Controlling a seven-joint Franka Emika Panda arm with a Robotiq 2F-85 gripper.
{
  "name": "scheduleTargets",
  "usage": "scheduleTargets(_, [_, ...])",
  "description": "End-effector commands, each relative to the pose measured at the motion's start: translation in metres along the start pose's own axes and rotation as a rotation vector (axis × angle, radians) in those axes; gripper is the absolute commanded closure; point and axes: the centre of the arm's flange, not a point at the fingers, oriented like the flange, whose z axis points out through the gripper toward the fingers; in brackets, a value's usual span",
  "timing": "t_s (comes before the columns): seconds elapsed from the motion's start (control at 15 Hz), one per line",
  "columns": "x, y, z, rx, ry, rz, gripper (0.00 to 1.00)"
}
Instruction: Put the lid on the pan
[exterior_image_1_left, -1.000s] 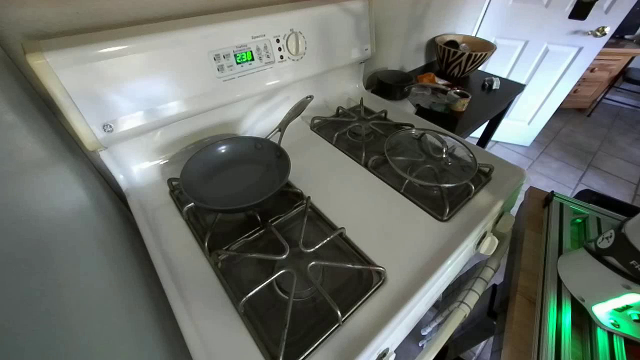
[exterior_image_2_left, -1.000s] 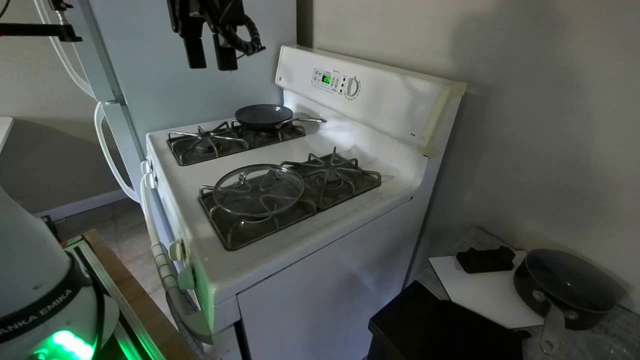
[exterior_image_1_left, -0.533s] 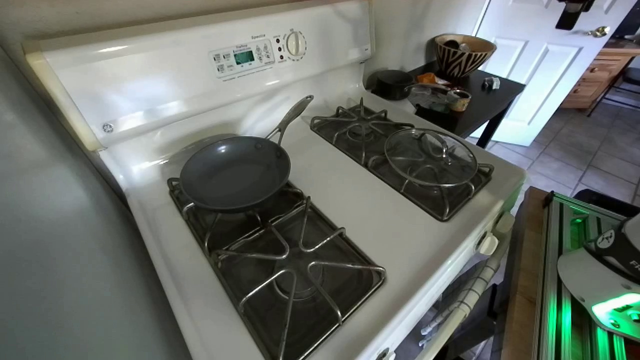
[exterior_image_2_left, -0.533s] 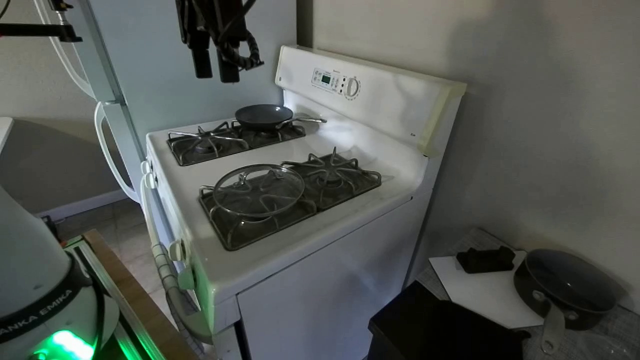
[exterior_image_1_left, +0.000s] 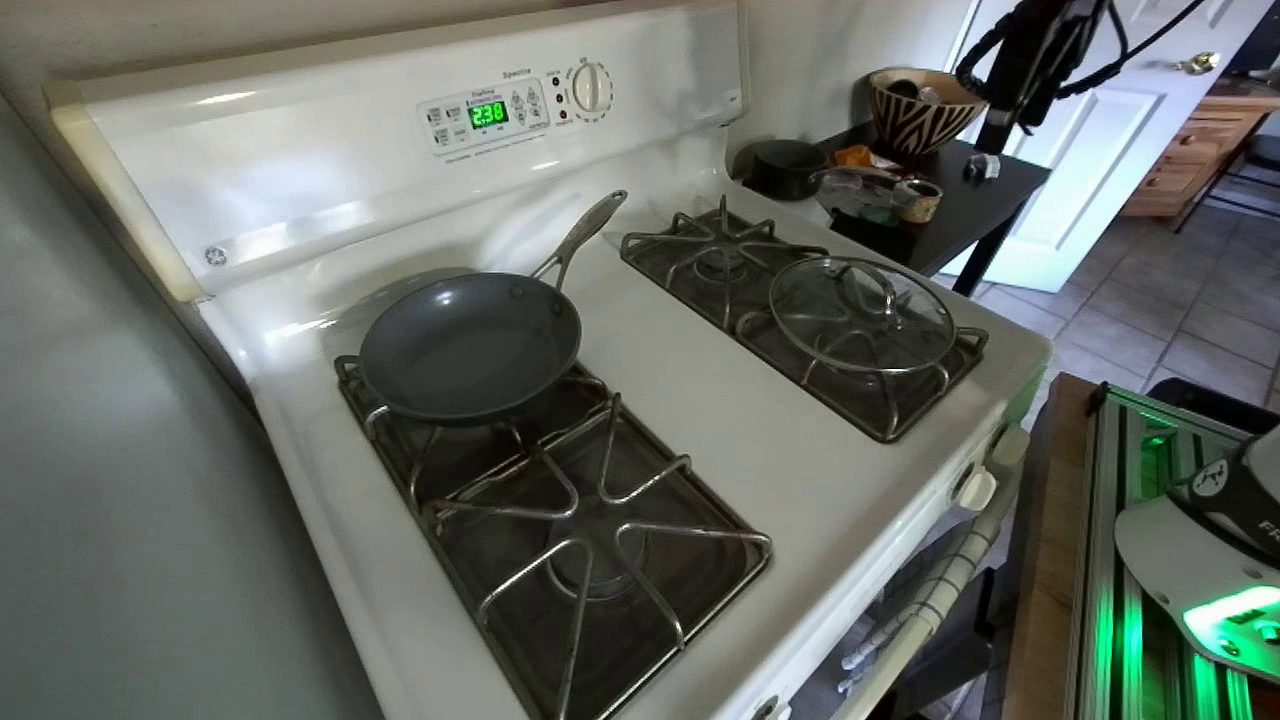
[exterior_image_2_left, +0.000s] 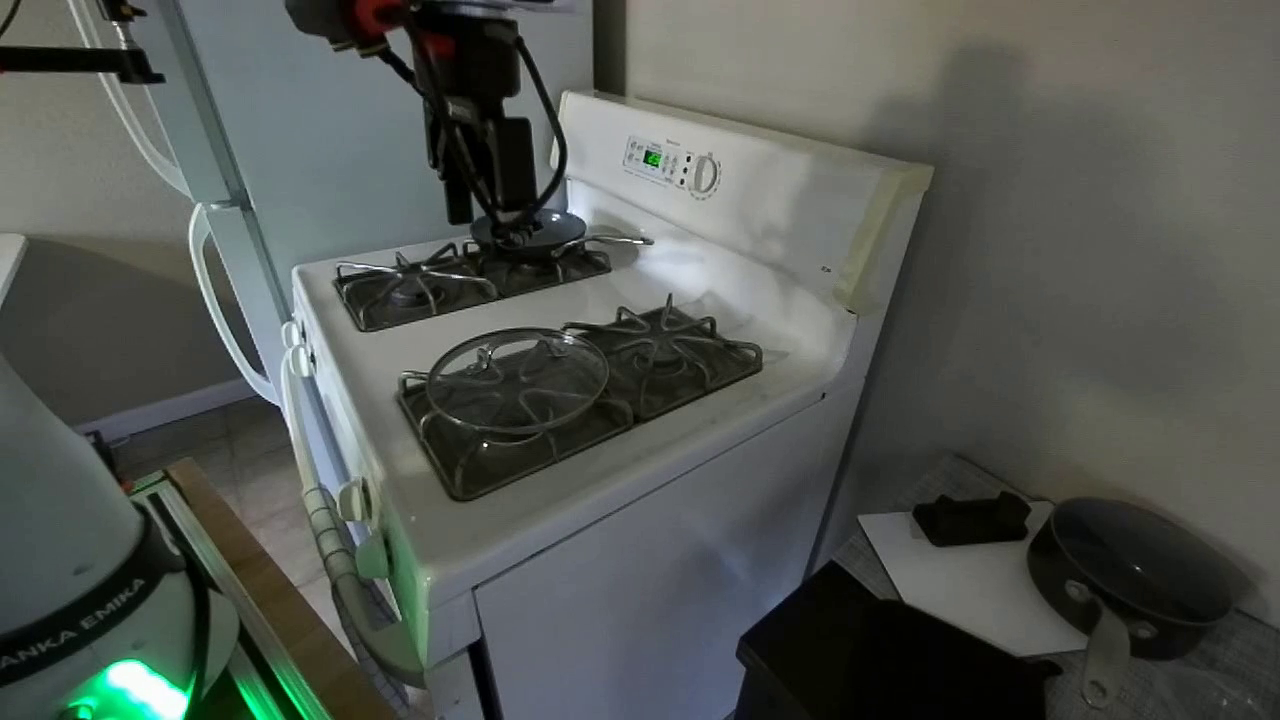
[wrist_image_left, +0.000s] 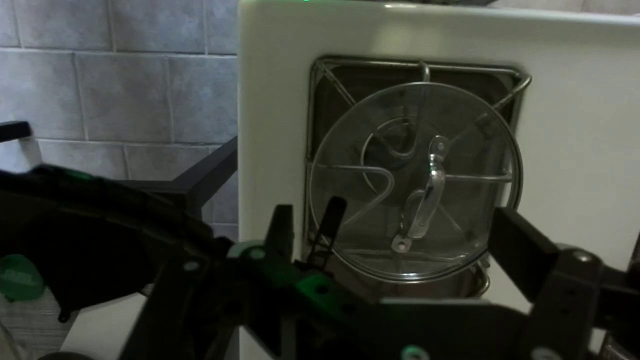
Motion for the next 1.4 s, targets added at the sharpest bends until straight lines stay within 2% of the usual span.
scheduleTargets(0.0, [0.009, -0.022, 0.041, 0.026, 0.017, 0.013, 0.0])
scheduleTargets(0.67, [0.035, -0.067, 0.105, 0.0, 0.103, 0.07, 0.0])
scheduleTargets(0.87, [0.045, -0.077, 0.119, -0.014, 0.102, 0.091, 0.03])
scheduleTargets(1.0, [0.052, -0.082, 0.128, -0.019, 0.091, 0.109, 0.0])
scheduleTargets(1.33, [0.06, -0.086, 0.144, -0.048, 0.047, 0.134, 0.0])
